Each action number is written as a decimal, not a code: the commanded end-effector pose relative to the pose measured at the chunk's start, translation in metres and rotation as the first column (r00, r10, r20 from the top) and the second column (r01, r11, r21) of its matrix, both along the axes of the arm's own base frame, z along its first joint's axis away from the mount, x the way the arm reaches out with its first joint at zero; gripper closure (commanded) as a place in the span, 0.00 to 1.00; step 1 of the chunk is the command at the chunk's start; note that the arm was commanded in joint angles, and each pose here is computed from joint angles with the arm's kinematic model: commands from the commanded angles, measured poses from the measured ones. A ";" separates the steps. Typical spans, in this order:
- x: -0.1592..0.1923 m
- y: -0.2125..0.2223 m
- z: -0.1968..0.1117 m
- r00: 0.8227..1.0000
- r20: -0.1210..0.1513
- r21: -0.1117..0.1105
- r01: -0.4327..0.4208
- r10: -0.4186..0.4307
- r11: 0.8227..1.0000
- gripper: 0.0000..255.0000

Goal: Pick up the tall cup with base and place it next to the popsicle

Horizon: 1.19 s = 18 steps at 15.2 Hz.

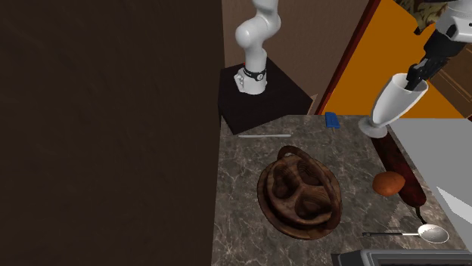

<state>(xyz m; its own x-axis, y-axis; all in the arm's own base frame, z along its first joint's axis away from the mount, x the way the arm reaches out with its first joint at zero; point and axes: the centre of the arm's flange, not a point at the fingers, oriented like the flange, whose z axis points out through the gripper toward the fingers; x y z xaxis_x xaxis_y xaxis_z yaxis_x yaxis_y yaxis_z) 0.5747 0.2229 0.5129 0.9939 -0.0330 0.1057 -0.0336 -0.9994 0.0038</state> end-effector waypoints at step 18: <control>0.000 0.000 -0.100 1.000 0.002 0.001 0.000 0.000 1.000 1.00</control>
